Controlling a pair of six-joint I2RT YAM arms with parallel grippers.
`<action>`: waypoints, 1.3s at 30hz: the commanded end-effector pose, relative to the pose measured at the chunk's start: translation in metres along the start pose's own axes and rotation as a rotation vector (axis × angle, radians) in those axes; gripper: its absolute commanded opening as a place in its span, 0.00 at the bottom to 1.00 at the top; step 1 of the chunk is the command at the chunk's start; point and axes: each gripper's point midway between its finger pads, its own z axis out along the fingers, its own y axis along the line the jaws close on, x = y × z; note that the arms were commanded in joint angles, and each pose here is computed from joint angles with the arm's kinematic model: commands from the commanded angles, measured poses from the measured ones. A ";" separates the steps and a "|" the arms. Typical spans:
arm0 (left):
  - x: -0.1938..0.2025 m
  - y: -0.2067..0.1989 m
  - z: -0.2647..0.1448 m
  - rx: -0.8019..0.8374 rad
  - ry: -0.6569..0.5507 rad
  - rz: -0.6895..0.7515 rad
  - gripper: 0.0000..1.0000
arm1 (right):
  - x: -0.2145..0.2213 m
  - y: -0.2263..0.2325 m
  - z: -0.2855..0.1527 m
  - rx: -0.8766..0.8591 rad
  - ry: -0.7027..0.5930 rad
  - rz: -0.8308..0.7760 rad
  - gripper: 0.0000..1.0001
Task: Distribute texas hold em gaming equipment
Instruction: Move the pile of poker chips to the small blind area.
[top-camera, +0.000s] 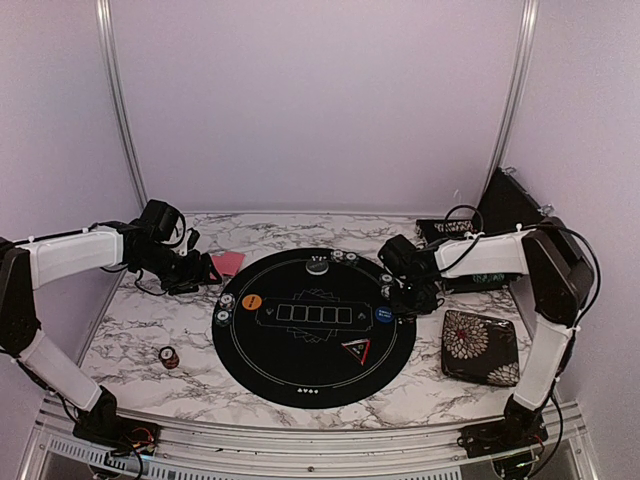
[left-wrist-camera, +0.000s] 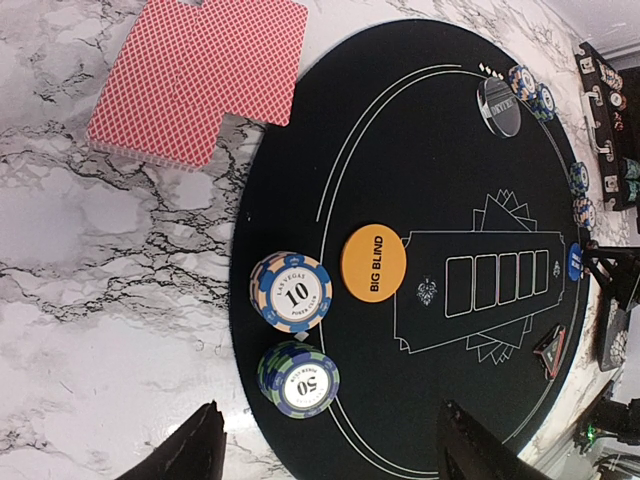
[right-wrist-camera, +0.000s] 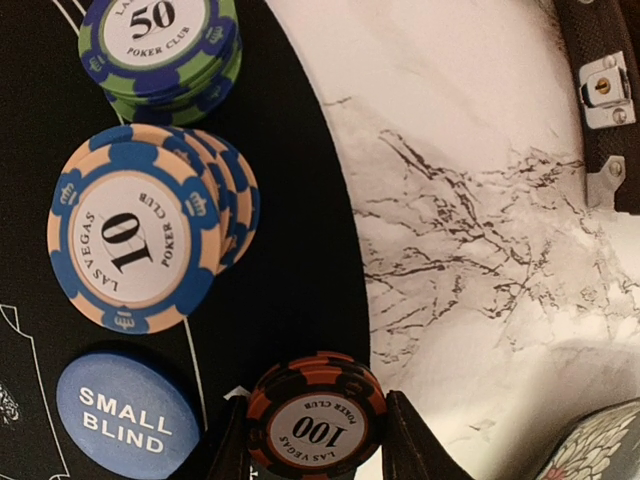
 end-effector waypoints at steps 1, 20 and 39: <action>0.002 0.005 0.001 -0.013 -0.001 -0.007 0.74 | 0.018 -0.013 0.000 0.032 0.061 0.003 0.28; 0.003 0.005 0.001 -0.013 0.002 -0.005 0.74 | 0.027 -0.010 -0.004 0.020 0.073 0.014 0.31; 0.005 0.006 0.001 -0.016 0.005 -0.002 0.74 | 0.029 -0.006 -0.008 0.003 0.069 0.023 0.40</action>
